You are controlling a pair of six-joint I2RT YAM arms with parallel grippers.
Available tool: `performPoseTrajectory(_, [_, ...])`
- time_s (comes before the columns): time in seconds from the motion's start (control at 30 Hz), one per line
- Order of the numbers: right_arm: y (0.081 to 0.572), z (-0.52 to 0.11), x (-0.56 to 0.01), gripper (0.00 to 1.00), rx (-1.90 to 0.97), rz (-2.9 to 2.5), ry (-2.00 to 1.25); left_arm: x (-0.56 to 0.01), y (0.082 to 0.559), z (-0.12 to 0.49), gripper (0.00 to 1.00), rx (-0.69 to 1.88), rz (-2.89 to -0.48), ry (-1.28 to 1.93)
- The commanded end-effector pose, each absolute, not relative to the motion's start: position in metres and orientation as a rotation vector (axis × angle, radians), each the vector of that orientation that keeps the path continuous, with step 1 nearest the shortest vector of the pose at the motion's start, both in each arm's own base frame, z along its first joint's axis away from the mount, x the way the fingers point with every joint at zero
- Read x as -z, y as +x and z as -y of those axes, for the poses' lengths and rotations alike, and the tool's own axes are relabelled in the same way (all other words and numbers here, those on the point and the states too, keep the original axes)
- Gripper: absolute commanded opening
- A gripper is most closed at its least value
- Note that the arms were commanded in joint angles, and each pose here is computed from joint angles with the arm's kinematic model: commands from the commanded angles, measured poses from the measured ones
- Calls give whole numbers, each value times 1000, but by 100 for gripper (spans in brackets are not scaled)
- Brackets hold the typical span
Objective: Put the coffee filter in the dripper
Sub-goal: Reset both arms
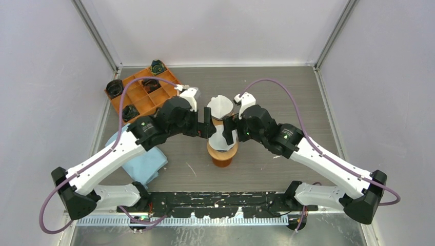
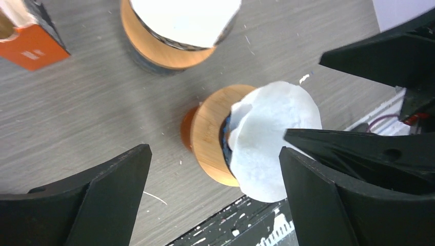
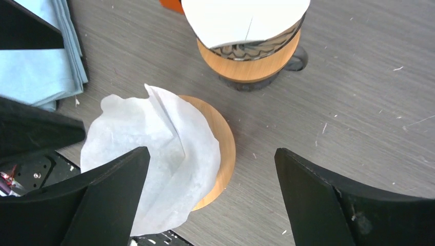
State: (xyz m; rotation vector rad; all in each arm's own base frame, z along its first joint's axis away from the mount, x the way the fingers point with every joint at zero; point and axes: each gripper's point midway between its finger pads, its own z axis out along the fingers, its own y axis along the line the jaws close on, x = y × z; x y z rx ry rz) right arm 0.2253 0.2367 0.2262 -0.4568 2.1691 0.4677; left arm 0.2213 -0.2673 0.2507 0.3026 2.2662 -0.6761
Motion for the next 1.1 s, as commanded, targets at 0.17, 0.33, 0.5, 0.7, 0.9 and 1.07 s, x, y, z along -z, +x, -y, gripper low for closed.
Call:
performPoseTrajectory(0.17, [267,-188,-305,100,-327,-1917,-281,-309,260,208,99,623,-2068,143])
performPoseTrajectory(0.33, [284,-131,-315,100,-162,-1873,-137,-308,271,160,99,536,-2050,14])
performPoseTrajectory(0.5, [282,-81,-321,100,29,-1819,-10,-315,264,116,99,409,-1992,-67])
performPoseTrajectory(0.7, [258,-33,-326,100,155,-1705,117,-325,239,65,99,216,-1865,-102])
performPoseTrajectory(0.9, [238,-10,-322,100,145,-1584,195,-321,219,31,99,104,-1751,-141])
performPoseTrajectory(1.07, [229,-4,-317,100,112,-1524,220,-309,216,24,99,90,-1691,-162])
